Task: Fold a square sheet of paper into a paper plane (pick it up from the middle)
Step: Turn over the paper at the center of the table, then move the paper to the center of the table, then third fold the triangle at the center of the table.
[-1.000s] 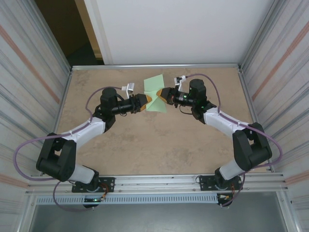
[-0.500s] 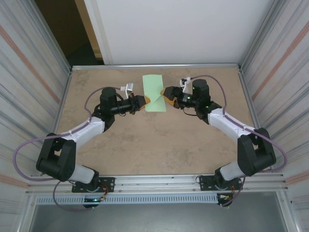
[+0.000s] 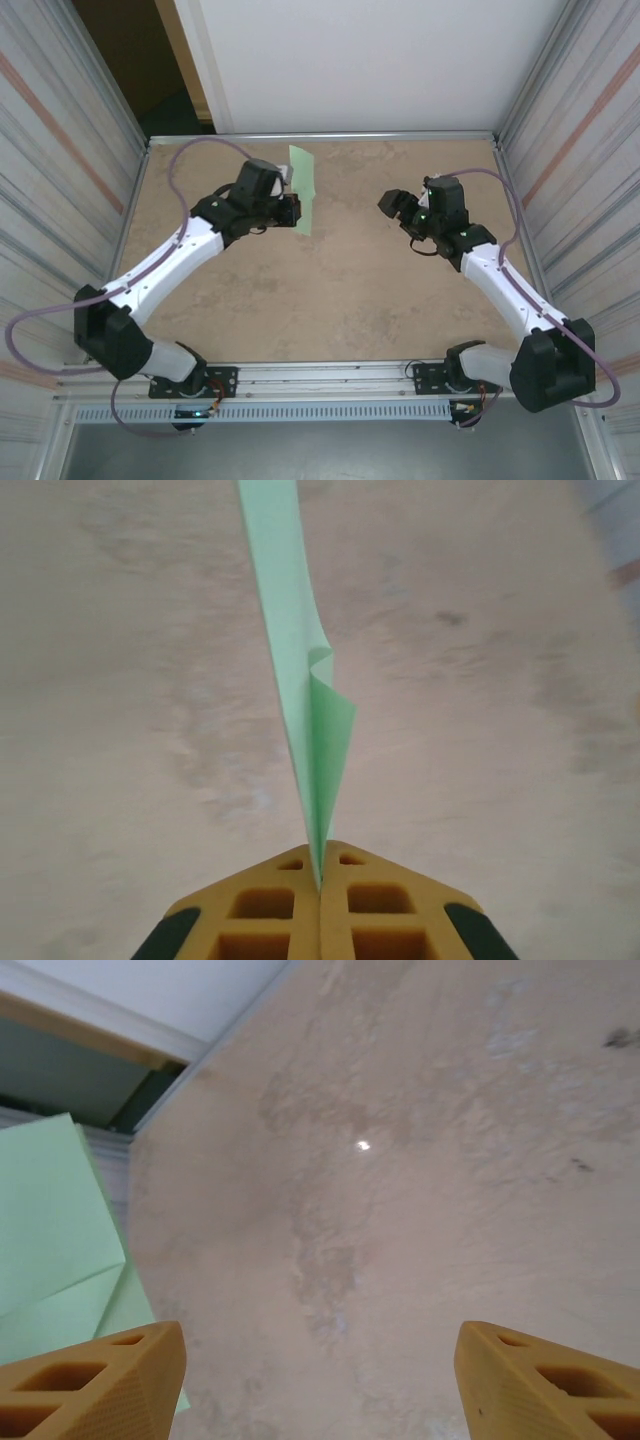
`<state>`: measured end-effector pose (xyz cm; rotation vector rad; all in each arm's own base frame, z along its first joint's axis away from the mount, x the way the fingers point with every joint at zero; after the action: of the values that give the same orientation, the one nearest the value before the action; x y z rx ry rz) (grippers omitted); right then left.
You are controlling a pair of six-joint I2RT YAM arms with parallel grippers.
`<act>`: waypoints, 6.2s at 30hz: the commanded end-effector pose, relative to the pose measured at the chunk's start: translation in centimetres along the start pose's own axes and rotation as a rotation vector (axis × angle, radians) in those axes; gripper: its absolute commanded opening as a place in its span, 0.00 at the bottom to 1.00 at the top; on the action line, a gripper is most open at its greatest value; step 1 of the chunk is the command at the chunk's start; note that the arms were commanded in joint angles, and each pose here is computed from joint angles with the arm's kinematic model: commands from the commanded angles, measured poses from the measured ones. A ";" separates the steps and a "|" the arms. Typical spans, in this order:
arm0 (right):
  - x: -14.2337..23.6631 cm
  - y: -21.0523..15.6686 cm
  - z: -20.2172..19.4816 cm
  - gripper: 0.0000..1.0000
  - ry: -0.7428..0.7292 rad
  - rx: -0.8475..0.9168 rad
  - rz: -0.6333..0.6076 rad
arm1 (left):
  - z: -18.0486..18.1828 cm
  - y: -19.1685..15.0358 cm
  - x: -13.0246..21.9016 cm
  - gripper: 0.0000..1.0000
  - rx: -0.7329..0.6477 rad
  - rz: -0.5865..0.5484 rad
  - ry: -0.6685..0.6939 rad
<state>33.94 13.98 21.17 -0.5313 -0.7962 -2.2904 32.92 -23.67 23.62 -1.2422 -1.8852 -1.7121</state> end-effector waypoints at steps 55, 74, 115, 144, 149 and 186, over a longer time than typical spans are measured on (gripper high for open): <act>-16.6 -17.1 2.6 0.38 -0.100 0.115 0.520 | 11.8 -8.9 -5.4 0.75 0.607 0.170 -0.111; -11.6 -18.8 -7.5 0.39 -0.185 0.309 0.833 | 9.8 -8.2 -5.9 0.85 0.582 0.178 -0.262; -13.0 -17.1 -10.0 0.35 -0.252 0.106 0.693 | -1.4 -13.6 -11.9 0.45 0.450 0.504 -0.356; -13.1 -18.4 -9.3 0.32 -0.182 0.160 0.753 | 0.5 -13.4 -15.0 0.38 0.431 0.505 -0.243; -13.0 -18.4 -9.5 0.32 -0.188 0.160 0.753 | 1.1 -13.4 -15.3 0.39 0.430 0.505 -0.229; -11.8 -14.3 -4.0 0.46 -0.050 0.236 0.580 | -0.7 -12.4 -13.9 0.03 0.518 0.520 -0.473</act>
<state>31.52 25.76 4.00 -0.6633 -0.7279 -1.5965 31.40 -28.81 5.63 -1.7881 -1.8237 -0.6821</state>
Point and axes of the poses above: each hand's point on the last joint's axis, 136 mm out from that joint toward the fingers, its own x axis back along the fingers, its own z axis along the line the jaws close on, y = z × x, the point moved 1 cm from there along x, back along the fingers, and after that the axes turned 3 degrees about -x, right-handed, at the moved point
